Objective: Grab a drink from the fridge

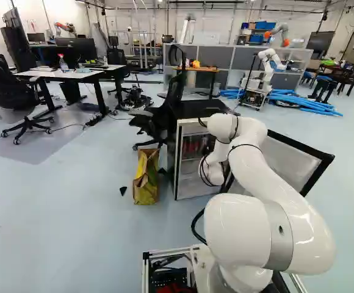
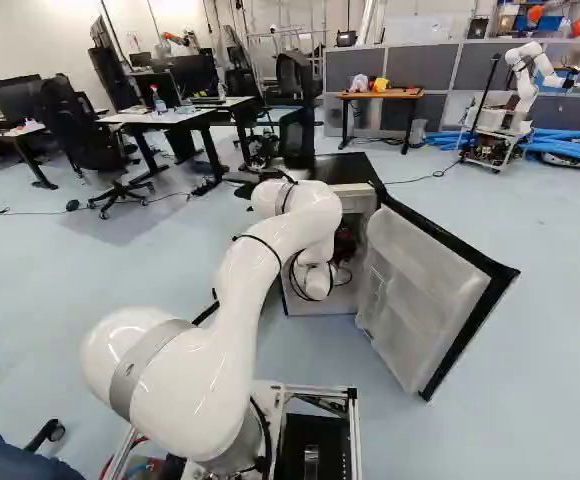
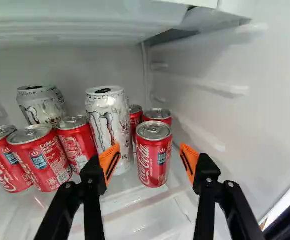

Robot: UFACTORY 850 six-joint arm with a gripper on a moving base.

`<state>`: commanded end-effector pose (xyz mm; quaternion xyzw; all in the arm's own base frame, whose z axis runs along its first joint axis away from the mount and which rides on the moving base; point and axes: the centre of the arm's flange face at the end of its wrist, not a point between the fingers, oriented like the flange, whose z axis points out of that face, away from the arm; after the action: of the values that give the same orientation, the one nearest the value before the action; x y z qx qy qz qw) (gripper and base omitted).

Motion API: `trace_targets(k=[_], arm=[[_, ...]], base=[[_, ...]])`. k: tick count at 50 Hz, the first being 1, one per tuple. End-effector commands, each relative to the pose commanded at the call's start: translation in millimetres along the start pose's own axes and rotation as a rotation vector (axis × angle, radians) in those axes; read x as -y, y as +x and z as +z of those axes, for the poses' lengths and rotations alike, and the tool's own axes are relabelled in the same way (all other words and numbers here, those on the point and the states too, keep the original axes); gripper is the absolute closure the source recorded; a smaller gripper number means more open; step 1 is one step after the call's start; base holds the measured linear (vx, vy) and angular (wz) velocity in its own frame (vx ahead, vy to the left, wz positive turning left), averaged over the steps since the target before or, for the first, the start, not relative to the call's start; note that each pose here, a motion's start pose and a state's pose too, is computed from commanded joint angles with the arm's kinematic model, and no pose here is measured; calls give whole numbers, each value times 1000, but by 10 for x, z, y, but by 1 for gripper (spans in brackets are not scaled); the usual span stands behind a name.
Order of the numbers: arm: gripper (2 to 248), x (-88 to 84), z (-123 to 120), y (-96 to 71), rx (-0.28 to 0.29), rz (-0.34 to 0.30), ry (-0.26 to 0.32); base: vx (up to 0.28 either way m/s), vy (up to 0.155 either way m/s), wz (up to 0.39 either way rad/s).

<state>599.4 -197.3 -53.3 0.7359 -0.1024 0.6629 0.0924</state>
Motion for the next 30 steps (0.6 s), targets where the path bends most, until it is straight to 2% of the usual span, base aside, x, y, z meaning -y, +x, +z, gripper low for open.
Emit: trace_targets(k=[29, 30], arm=[[72, 13, 58, -20, -12, -1, 2], [102, 13, 58, -20, -12, -1, 2]], base=[[0, 0, 0], [0, 0, 0]])
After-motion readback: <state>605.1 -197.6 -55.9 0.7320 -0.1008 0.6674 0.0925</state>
